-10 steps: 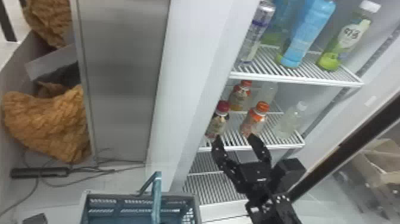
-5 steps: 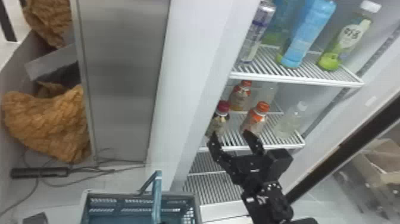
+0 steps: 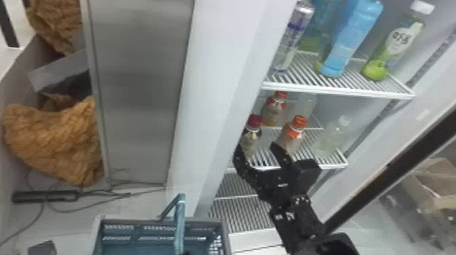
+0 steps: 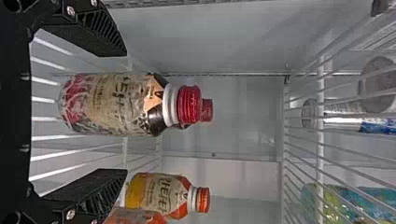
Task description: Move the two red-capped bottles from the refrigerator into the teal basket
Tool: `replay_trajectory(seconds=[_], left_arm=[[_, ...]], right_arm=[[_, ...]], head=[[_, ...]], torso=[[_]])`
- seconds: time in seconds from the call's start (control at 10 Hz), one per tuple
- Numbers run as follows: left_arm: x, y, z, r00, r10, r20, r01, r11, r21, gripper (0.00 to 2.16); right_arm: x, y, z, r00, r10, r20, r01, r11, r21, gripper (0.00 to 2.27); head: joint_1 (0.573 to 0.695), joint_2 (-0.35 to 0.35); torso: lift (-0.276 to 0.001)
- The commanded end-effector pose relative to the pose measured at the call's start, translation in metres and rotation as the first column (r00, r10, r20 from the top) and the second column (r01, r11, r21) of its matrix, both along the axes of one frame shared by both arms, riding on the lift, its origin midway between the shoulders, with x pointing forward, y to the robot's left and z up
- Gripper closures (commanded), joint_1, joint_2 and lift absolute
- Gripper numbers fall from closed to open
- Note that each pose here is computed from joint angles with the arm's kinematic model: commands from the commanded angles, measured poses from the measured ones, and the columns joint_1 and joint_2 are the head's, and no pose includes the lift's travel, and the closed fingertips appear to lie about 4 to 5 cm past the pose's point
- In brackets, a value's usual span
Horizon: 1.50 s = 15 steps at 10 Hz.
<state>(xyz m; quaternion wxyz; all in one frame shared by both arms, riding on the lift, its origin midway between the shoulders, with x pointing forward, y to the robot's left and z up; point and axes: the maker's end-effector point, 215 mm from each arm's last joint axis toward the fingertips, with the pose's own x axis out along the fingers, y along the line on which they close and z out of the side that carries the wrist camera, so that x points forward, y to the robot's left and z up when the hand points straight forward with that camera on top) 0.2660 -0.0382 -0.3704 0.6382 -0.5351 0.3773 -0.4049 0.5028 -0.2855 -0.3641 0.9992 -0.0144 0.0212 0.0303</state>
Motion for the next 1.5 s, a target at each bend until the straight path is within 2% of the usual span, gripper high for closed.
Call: replay_trajectory(seconds=[0.0, 0.5, 0.6, 0.7, 0.8, 0.9, 1.2, 1.4], left_arm=[[0.0, -0.001, 0.0, 1.0, -0.002, -0.001, 0.002, 1.0, -0.002, 1.16], [0.0, -0.002, 0.0, 1.0, -0.007, -0.002, 0.007, 1.0, -0.004, 1.16], [0.0, -0.003, 0.001, 1.0, -0.006, -0.001, 0.006, 1.0, -0.007, 1.16], [0.0, -0.003, 0.001, 1.0, -0.006, -0.001, 0.006, 1.0, -0.007, 1.16], [0.0, -0.002, 0.001, 1.0, -0.004, -0.001, 0.004, 1.0, -0.008, 1.16], [0.001, -0.002, 0.001, 1.0, -0.004, -0.001, 0.004, 1.0, -0.01, 1.16], [0.001, -0.001, 0.002, 1.0, 0.0, -0.002, 0.0, 1.0, -0.014, 1.16], [0.002, -0.001, 0.002, 1.0, 0.002, -0.001, -0.003, 1.0, -0.016, 1.16]], right_arm=[[0.008, 0.001, 0.0, 1.0, 0.003, 0.002, -0.003, 1.0, -0.003, 0.12], [0.028, 0.002, -0.008, 1.0, 0.018, -0.007, -0.018, 1.0, -0.013, 0.19], [0.03, 0.002, -0.008, 1.0, 0.023, -0.005, -0.024, 1.0, -0.007, 0.3], [0.03, 0.002, -0.009, 1.0, 0.023, -0.007, -0.023, 1.0, 0.005, 0.55], [0.03, 0.003, -0.008, 1.0, 0.027, -0.004, -0.027, 0.999, 0.022, 0.7], [0.03, 0.006, -0.006, 1.0, 0.031, -0.001, -0.031, 0.999, 0.04, 0.7], [0.022, 0.014, 0.016, 0.998, 0.05, 0.046, -0.053, 0.996, 0.076, 0.7], [0.004, 0.016, 0.034, 0.996, 0.052, 0.074, -0.058, 0.995, 0.083, 0.7]], head=[[0.695, -0.35], [0.695, -0.35], [0.695, -0.35], [0.695, -0.35], [0.695, -0.35], [0.695, -0.35], [0.695, -0.35], [0.695, -0.35]], torso=[[-0.224], [-0.224], [-0.224], [-0.224], [-0.224], [-0.224], [-0.224], [-0.224]])
